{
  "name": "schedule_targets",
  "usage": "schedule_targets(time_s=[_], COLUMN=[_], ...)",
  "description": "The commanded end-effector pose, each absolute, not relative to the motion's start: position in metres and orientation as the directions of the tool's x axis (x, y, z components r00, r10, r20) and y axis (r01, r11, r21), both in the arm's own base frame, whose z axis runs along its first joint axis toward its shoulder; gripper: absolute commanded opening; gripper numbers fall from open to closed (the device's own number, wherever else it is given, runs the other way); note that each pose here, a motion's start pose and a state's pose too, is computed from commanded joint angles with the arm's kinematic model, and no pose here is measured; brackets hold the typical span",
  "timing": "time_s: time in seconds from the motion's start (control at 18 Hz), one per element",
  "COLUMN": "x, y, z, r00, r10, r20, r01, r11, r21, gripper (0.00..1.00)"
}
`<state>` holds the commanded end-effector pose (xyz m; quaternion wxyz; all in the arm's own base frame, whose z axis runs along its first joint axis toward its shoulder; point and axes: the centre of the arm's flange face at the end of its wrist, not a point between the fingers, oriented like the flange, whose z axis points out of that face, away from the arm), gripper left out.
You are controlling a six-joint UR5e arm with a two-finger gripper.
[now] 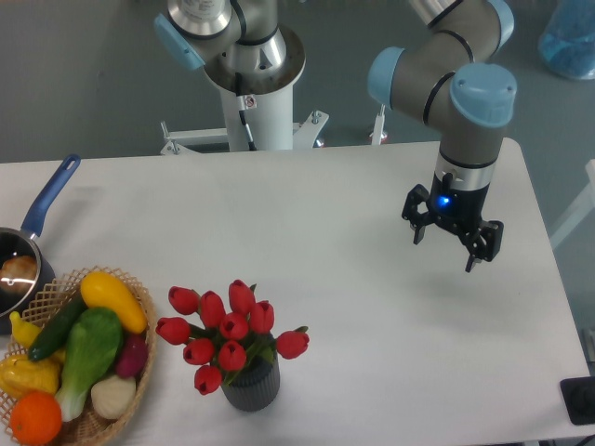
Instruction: Pick up the flowers from the vase
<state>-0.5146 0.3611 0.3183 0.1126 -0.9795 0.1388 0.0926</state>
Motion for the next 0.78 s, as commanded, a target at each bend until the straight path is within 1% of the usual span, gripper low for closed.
schedule_targets(time_s=[0.28, 0.5, 0.67, 0.78], x=[-0.513, -0.502, -0.492, -0.481], y=[0.362, 0.363, 0.360, 0.353], z=[0.319, 0.309, 0.318, 0.318], r00=[0.944, 0.949, 0.944, 0.947], r10=[-0.253, -0.247, -0.258, -0.253], r20=[-0.213, -0.195, -0.207, -0.199], r01=[-0.295, -0.289, -0.303, -0.297], r11=[-0.934, -0.931, -0.926, -0.925], r21=[-0.201, -0.224, -0.226, -0.238], gripper=[1.00, 1.00, 1.00, 1.00])
